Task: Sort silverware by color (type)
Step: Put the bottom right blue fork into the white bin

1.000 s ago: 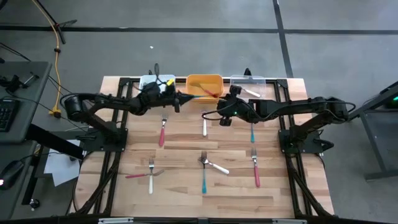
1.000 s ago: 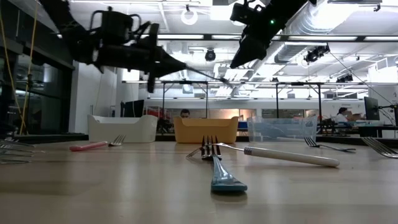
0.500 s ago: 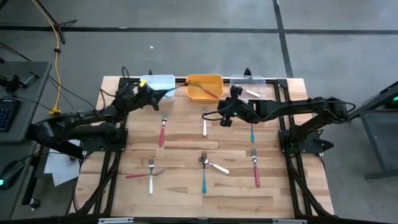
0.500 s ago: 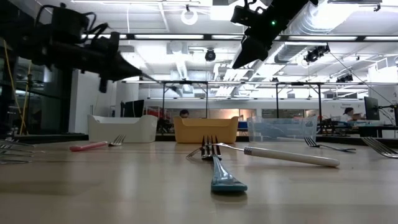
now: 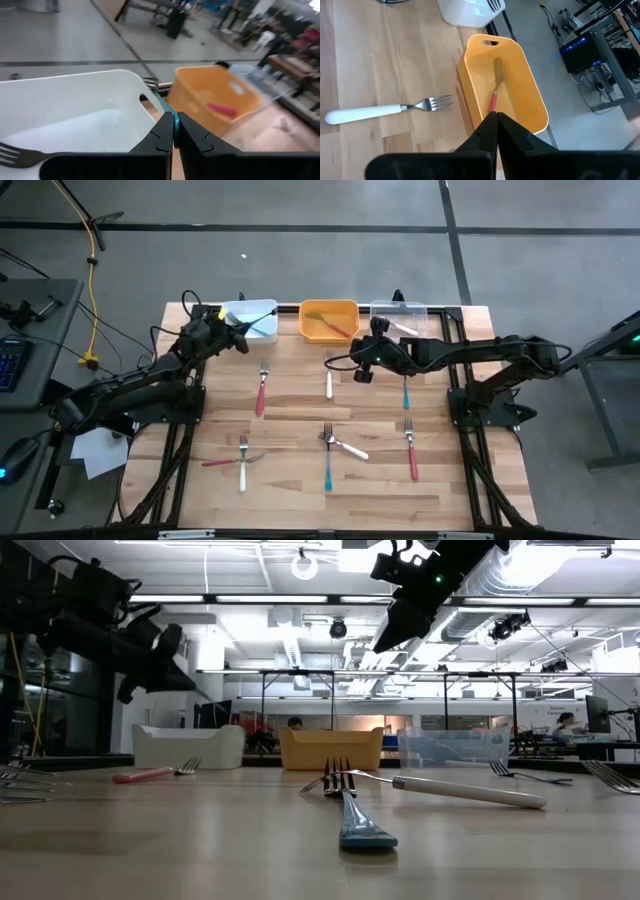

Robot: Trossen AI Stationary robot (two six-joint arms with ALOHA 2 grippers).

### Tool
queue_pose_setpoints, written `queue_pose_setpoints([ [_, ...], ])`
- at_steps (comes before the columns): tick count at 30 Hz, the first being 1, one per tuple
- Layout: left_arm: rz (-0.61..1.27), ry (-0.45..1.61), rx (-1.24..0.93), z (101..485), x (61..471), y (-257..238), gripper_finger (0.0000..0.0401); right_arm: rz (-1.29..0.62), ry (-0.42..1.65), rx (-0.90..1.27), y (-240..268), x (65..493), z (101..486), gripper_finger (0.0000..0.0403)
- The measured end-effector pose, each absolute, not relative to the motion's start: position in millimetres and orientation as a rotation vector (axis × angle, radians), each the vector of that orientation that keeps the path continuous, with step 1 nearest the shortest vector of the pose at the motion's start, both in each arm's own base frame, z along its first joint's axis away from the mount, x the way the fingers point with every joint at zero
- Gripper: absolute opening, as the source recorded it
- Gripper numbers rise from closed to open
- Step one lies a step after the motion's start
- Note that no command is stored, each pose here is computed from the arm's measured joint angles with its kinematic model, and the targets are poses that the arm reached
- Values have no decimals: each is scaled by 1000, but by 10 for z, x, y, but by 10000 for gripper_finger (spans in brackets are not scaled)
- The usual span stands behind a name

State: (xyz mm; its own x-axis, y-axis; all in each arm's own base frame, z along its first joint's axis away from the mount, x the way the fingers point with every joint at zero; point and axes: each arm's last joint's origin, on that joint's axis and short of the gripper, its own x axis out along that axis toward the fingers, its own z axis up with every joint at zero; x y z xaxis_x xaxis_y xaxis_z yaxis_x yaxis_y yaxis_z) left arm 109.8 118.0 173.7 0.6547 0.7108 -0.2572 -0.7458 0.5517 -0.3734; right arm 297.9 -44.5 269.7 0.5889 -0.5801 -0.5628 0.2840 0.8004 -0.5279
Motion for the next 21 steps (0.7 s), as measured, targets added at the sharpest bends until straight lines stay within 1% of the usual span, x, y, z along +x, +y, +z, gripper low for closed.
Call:
queue_pose_setpoints([
  [4,930,166,-497,1645,1049,1206,4,-521,794,-404,-462,2977,2696,1],
  [7,939,179,-494,1630,1043,1218,4,-521,793,-404,-463,2978,2697,1],
  [12,889,67,-459,1747,1071,1235,4,-523,791,-400,-463,2979,2698,1],
  [16,859,38,-402,1903,1097,1232,4,-521,794,-400,-463,2977,2695,1],
  [18,905,86,-372,1958,1090,1227,4,-519,800,-401,-462,2973,2691,1],
  [21,1000,218,-360,2025,1055,1195,4,-518,806,-402,-462,2970,2687,0],
])
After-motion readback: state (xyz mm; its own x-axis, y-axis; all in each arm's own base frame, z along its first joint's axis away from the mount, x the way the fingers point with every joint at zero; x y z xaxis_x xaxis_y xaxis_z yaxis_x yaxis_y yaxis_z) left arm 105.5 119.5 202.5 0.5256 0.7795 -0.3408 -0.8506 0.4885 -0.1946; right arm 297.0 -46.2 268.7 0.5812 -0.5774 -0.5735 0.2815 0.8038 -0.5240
